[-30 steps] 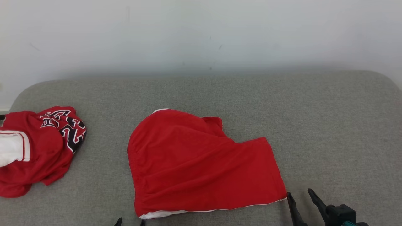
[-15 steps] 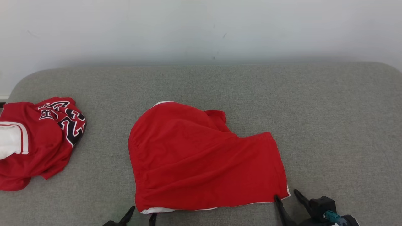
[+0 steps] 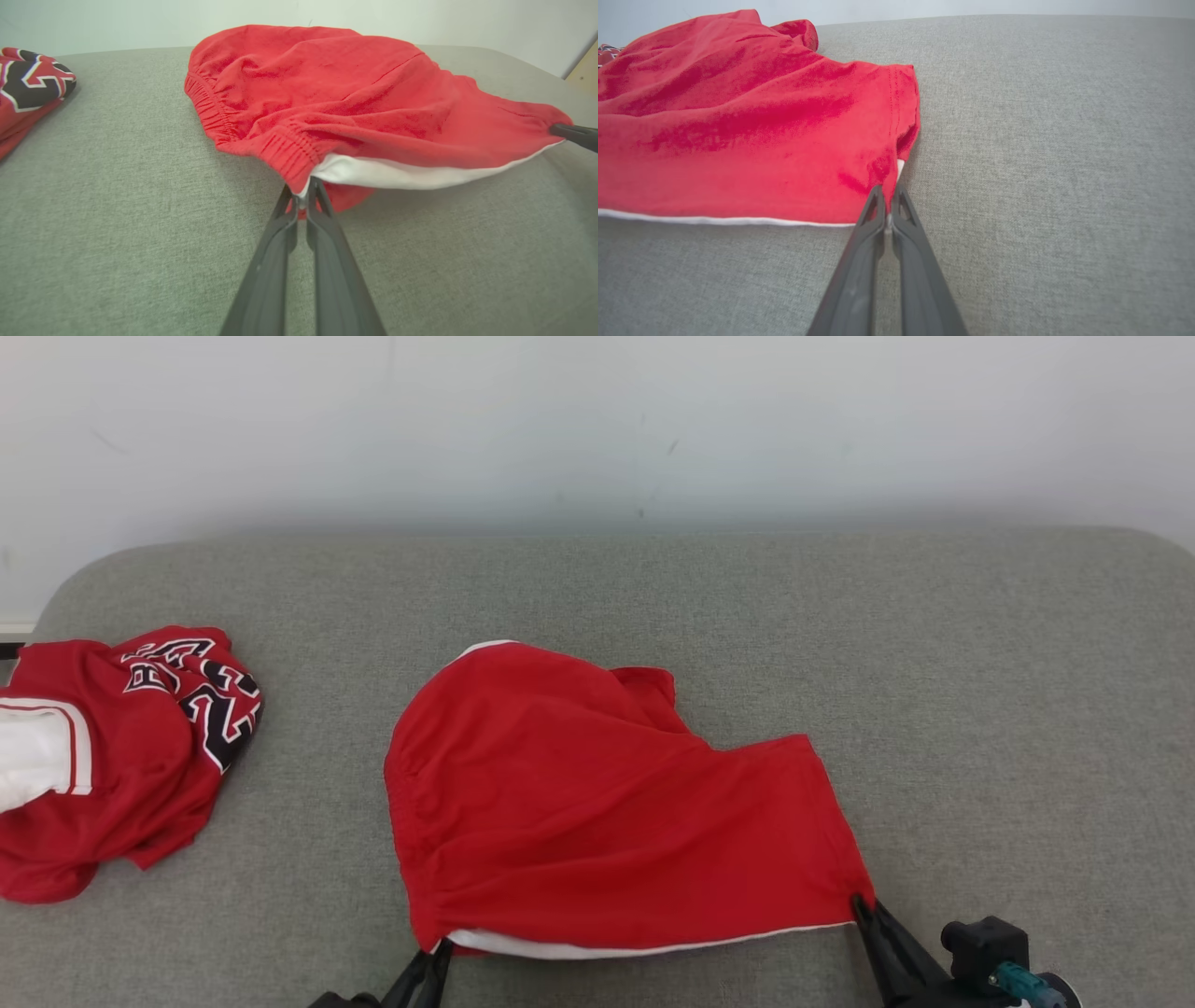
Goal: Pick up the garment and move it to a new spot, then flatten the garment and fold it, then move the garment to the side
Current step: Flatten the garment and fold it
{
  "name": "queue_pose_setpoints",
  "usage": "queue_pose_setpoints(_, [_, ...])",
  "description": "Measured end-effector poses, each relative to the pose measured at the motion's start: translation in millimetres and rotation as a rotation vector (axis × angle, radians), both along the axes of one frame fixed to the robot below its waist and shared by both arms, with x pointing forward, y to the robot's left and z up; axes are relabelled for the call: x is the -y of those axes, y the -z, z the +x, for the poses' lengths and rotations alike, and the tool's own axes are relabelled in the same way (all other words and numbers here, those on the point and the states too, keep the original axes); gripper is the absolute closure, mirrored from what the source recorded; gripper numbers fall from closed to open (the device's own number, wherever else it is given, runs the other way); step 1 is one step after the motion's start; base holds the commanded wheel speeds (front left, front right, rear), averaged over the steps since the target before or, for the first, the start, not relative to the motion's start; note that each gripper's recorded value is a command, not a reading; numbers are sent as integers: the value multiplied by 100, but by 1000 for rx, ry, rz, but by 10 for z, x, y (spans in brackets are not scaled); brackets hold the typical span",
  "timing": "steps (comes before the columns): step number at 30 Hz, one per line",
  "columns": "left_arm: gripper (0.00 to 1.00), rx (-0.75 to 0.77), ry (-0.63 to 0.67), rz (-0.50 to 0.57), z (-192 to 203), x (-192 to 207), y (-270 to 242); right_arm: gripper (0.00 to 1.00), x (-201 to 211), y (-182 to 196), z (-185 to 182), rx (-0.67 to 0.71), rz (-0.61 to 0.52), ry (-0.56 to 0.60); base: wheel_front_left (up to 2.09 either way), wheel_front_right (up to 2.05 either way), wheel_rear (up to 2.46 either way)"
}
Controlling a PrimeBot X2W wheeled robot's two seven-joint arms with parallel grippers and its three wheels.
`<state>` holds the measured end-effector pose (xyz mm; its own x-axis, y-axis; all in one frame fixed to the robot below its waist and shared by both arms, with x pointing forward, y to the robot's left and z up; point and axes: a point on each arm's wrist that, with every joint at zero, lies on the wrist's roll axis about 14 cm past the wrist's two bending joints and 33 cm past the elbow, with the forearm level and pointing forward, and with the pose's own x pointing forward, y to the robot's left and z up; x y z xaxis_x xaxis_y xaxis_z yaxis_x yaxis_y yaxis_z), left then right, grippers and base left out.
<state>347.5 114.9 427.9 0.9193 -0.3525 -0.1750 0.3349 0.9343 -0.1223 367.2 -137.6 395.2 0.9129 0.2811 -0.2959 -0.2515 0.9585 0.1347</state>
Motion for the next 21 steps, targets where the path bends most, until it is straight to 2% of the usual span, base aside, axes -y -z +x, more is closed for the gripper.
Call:
queue_pose_setpoints(5, [100,83,8,5,97,1,-233,100,-31,-242,97,77,48,9,0,0,0])
queue_pose_setpoints(8, [100,169,30,23,293,10,-481,100,-65,-487,286,149,77,2,0,0,0])
queue_pose_setpoints(17, [100,465,204,177,1213,197,-1429,100,29,-1437,1212,385,114,-3,0,0,0])
queue_pose_setpoints(21, [100,559,241,203,1706,284,-1925,100,150,-1869,1673,478,93,4,0,0,0])
